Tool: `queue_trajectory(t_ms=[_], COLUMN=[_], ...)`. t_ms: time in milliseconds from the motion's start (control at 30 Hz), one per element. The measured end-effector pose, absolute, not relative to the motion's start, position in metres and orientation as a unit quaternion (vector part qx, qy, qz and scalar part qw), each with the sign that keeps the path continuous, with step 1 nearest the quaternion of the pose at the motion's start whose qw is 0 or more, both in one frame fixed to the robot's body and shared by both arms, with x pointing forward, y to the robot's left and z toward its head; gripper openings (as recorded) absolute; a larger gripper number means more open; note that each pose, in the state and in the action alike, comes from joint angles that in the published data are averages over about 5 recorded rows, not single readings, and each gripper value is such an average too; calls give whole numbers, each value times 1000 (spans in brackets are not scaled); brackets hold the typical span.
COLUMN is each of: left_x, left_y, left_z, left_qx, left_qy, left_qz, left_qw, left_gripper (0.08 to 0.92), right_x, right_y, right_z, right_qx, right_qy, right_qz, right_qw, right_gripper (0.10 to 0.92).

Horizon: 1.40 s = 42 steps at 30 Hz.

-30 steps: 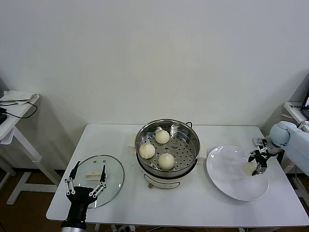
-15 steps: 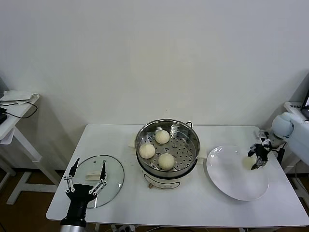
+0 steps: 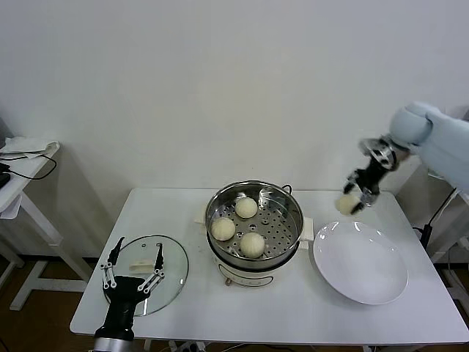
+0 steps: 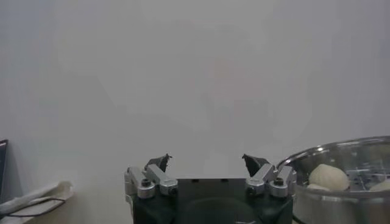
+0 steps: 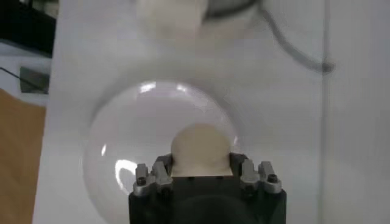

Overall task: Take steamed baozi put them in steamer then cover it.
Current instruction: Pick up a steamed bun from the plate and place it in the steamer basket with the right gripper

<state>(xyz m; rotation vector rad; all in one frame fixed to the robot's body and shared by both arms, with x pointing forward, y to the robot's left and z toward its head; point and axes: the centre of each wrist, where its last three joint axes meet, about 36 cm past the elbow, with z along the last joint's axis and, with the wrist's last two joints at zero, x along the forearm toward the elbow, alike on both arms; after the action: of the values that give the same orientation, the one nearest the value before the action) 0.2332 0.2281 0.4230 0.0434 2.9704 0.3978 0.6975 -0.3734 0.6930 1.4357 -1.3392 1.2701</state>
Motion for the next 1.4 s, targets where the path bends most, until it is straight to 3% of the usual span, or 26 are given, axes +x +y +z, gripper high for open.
queue_trajectory(t_ms=[267,600,1400], left_x=[236,237,236], left_y=[229,228,232], left_z=[427,429,429], left_qx=[12,12,6], left_qy=[988,988,988], left_qz=[135,130,134], left_qw=[79,82,82], left_gripper=[823,823,823], right_x=[702,700,697], right_y=[-277,-196,-152], right_z=[726,711,631], right_qx=[601,608,609], right_qy=[-496,-462,-420], right_qz=[518,547,568], right_qw=[353,342,360], right_gripper=[624,619,627])
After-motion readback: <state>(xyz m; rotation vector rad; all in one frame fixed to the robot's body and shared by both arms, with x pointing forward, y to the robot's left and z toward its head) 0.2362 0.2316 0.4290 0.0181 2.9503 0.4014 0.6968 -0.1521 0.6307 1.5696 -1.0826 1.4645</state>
